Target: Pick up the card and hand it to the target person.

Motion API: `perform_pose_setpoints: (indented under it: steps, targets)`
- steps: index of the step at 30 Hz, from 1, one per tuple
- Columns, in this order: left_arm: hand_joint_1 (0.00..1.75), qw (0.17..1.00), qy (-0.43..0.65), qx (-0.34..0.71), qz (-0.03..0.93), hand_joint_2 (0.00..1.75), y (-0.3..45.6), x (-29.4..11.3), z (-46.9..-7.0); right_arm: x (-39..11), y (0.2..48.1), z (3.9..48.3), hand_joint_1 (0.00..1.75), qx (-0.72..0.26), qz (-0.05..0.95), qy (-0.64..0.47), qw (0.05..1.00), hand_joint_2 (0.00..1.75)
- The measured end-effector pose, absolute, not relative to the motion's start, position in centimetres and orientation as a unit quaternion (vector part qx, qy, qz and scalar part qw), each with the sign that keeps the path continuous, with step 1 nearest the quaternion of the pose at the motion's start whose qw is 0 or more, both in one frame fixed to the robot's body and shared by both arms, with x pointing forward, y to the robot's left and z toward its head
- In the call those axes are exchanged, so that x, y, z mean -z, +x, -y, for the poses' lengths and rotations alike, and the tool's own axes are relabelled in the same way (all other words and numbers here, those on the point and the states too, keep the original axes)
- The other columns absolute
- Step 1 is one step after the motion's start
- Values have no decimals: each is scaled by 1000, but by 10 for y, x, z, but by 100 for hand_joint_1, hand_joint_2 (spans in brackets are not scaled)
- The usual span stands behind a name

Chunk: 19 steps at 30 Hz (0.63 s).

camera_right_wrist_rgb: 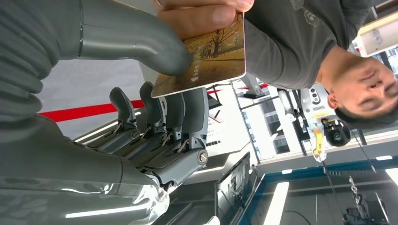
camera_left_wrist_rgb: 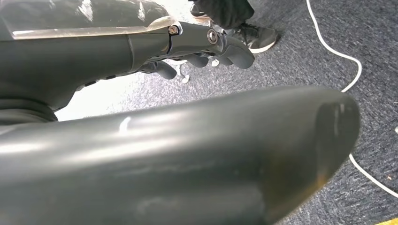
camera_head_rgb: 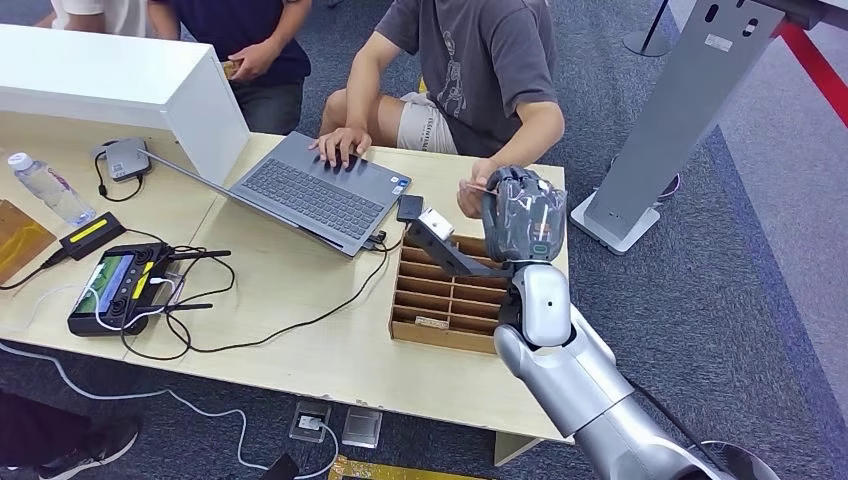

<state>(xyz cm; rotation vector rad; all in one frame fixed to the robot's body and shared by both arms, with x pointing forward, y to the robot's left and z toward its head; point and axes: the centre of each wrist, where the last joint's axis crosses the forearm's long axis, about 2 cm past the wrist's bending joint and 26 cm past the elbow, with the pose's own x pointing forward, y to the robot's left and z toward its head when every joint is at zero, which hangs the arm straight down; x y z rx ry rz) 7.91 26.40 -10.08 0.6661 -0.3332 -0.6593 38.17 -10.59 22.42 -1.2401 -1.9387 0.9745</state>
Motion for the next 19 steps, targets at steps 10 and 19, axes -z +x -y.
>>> perform_pose_setpoints:
  steps: [10, 19]
  targets:
    - [0, 875, 319, 324, 165, 0, 79, 101, -264, -205, 386, 108, 0, -402, 705, -486, 324, 175]
    - [0, 874, 318, 327, 167, 0, 79, 101, -263, -188, 386, 107, 0, -422, 689, -475, 348, 175]
